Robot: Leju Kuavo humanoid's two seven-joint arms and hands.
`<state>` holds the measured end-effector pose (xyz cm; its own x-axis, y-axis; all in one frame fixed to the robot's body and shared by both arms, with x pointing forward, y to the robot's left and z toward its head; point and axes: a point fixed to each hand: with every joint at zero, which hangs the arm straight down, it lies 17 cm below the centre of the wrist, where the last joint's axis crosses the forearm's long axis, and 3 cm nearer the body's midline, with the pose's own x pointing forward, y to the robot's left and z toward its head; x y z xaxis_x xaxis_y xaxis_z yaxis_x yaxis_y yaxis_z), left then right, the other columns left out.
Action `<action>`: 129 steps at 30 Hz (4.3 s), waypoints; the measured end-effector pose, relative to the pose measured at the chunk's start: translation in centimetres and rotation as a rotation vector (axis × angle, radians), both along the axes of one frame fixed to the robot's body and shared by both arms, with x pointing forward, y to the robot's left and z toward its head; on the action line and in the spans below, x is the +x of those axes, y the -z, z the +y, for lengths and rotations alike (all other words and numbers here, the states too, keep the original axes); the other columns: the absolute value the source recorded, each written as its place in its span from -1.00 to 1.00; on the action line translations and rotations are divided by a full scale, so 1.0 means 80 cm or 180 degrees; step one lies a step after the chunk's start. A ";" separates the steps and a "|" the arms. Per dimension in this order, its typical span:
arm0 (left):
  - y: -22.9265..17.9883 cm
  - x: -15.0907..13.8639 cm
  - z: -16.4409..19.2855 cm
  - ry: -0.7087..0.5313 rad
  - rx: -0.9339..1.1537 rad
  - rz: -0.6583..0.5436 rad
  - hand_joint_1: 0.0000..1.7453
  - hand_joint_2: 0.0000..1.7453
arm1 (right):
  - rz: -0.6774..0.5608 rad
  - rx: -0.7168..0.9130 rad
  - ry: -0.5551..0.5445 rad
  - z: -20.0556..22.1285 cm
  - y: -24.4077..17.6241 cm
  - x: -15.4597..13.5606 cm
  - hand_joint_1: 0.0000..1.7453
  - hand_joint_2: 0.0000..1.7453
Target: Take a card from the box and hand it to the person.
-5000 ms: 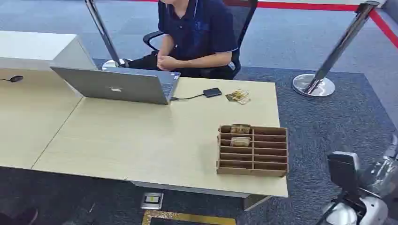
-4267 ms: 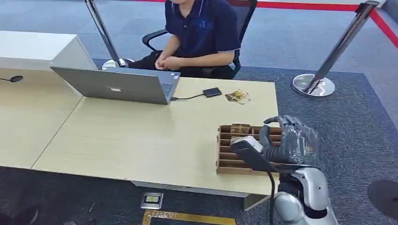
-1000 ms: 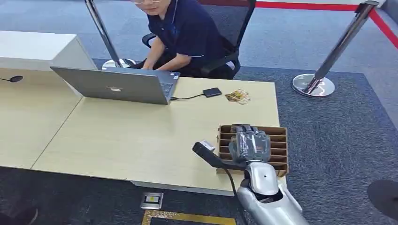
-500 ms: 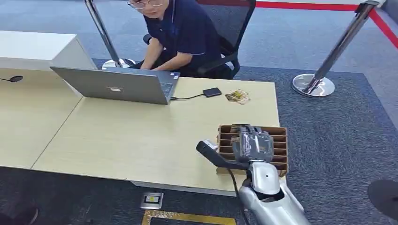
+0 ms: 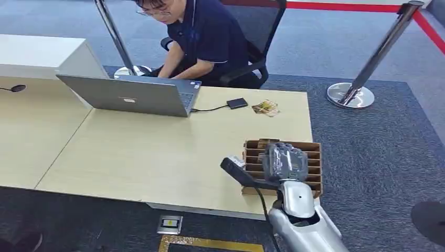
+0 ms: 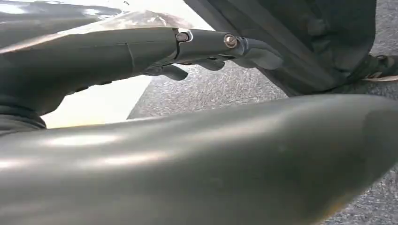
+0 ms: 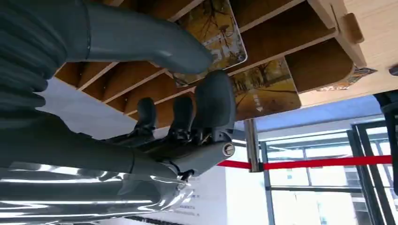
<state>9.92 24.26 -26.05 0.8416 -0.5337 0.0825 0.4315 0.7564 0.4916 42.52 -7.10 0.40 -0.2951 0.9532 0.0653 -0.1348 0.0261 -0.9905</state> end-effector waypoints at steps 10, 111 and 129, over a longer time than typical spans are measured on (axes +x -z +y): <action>0.000 0.002 -0.001 0.0070 0.0010 -0.0014 -1.00 -1.00 | 0.0017 0.0022 -0.0013 0.001 0.001 -0.001 0.18 1.00; -0.002 0.009 -0.005 0.0274 0.0016 -0.0060 -1.00 -1.00 | 0.0084 0.0025 0.0098 -0.009 0.017 -0.016 0.56 1.00; -0.002 0.009 -0.004 0.0254 0.0015 -0.0058 -1.00 -1.00 | 0.0077 0.0268 -0.0019 0.010 0.000 -0.012 0.68 1.00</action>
<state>10.61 23.90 -25.93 0.7947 -0.5996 0.0949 0.4813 0.7176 0.5034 41.54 -6.33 0.38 -0.2981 0.9423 0.1522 -0.1590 0.1082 -0.9813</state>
